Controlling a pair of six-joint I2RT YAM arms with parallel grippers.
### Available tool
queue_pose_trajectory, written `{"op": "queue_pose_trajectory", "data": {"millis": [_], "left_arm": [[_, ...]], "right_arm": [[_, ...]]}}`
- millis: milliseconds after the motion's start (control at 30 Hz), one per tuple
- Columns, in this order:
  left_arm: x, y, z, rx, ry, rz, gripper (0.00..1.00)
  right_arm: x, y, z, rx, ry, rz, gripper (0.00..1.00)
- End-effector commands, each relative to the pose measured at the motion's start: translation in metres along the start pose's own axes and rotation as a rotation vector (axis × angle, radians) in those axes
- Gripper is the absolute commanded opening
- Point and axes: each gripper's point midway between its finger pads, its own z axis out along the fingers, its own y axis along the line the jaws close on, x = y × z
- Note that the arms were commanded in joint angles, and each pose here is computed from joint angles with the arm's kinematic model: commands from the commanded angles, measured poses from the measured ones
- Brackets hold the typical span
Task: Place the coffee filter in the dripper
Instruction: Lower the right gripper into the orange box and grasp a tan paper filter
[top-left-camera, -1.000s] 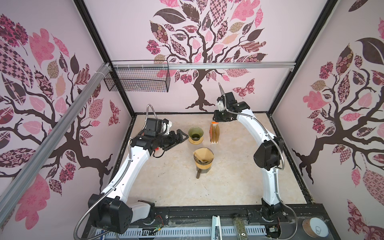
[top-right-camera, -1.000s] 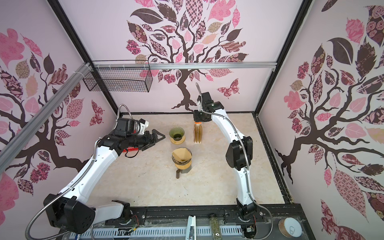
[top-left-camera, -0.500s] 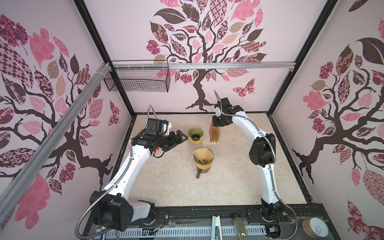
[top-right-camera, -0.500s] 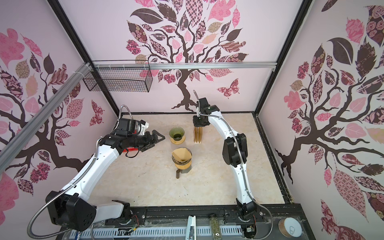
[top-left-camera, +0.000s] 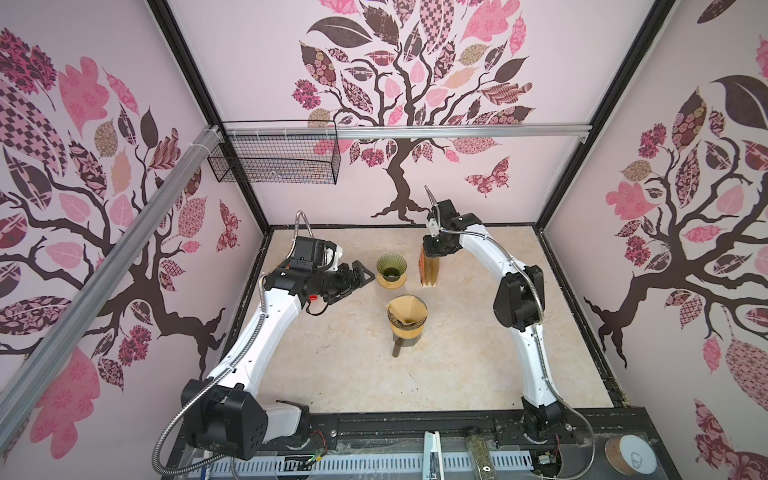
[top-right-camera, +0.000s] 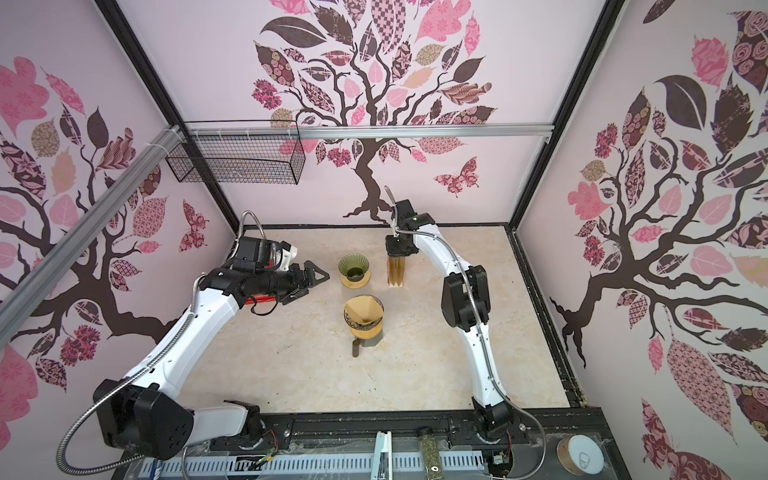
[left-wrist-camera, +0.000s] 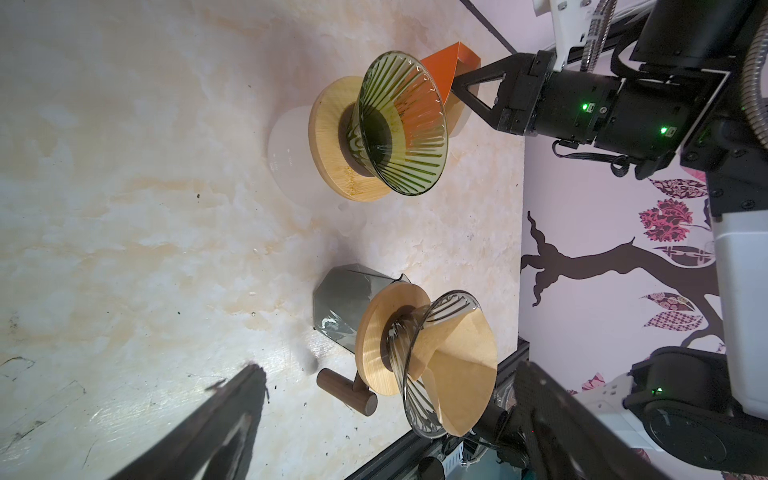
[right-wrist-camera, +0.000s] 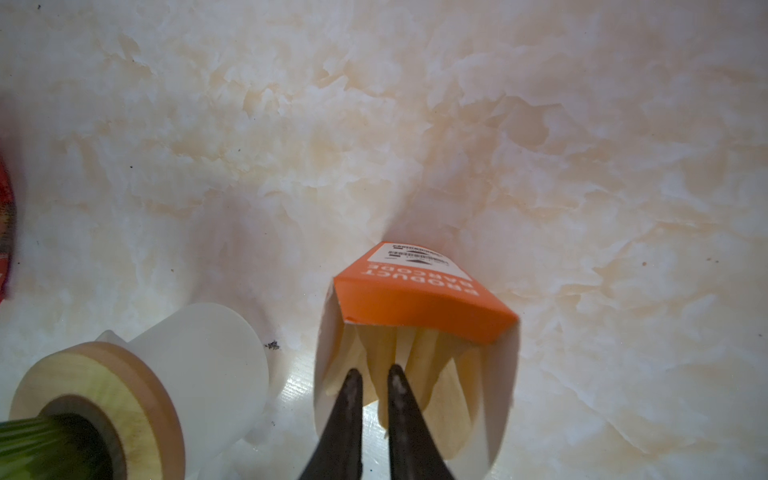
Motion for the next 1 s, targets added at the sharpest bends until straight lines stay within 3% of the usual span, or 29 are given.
{"op": "queue_pose_trajectory", "data": {"millis": [0,500,967], "left_arm": [[0.000,0.004,0.003,-0.007,0.006,0.002,0.96],[-0.001,0.005,0.005,-0.012,0.014,-0.003,0.96],[-0.001,0.006,0.006,-0.010,0.019,-0.011,0.96]], "right_arm": [[0.001,-0.003,0.014,0.017,0.015,-0.014,0.17],[0.011,0.003,0.033,-0.006,0.056,-0.011,0.16],[0.012,0.006,0.014,-0.011,0.047,-0.004,0.01]]}}
